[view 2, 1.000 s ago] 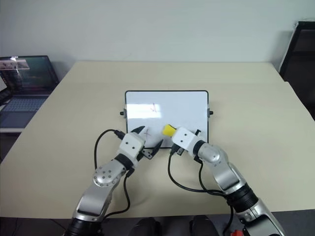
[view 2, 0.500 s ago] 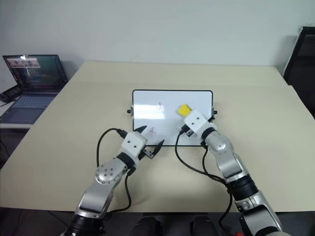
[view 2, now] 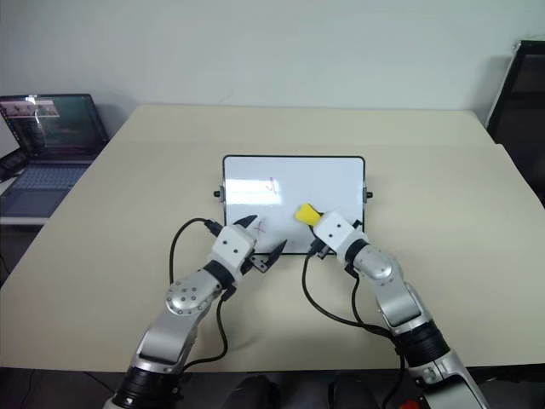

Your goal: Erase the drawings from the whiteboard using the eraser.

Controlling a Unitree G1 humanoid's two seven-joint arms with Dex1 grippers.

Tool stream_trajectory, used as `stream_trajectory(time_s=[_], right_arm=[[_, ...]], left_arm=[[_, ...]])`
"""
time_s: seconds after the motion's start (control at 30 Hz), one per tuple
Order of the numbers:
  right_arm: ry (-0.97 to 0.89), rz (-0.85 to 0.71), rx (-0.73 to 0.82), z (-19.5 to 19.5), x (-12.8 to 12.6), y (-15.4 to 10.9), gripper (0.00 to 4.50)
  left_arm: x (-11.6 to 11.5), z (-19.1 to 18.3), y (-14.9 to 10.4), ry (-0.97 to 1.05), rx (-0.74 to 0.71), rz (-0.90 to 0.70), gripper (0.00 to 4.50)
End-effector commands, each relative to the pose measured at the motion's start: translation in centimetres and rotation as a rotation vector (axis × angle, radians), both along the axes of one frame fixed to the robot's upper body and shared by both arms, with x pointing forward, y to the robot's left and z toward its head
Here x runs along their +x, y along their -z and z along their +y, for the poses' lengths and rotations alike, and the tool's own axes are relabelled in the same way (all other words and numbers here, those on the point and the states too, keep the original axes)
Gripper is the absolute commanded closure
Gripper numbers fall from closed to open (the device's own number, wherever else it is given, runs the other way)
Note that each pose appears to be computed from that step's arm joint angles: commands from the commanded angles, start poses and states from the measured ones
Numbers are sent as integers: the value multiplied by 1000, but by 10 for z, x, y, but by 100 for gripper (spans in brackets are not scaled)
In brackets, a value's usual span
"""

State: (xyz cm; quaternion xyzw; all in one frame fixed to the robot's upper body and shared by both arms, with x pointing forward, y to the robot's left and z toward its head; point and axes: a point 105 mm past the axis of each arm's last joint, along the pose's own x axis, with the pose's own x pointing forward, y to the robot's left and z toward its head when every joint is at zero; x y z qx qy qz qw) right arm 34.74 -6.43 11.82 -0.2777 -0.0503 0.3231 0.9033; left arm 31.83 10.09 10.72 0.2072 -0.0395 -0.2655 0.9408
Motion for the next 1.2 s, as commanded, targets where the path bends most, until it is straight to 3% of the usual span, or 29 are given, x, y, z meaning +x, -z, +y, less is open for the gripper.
stream_trajectory(time_s=[0.03,0.63,0.87,1.2], right_arm=[[18,-27,35,-10,-1,-14,338],[7,-146,190,5,-1,-80,338],[-51,-162,161,36,20,-88,338],[-33,-159,-33,56,62,-79,338]], left_arm=[[-3,2,-11,-2,-14,-48,0],[3,26,-14,-145,-25,-61,0],[6,36,-11,-221,-34,-51,0],[0,29,-9,-207,-57,-51,0]])
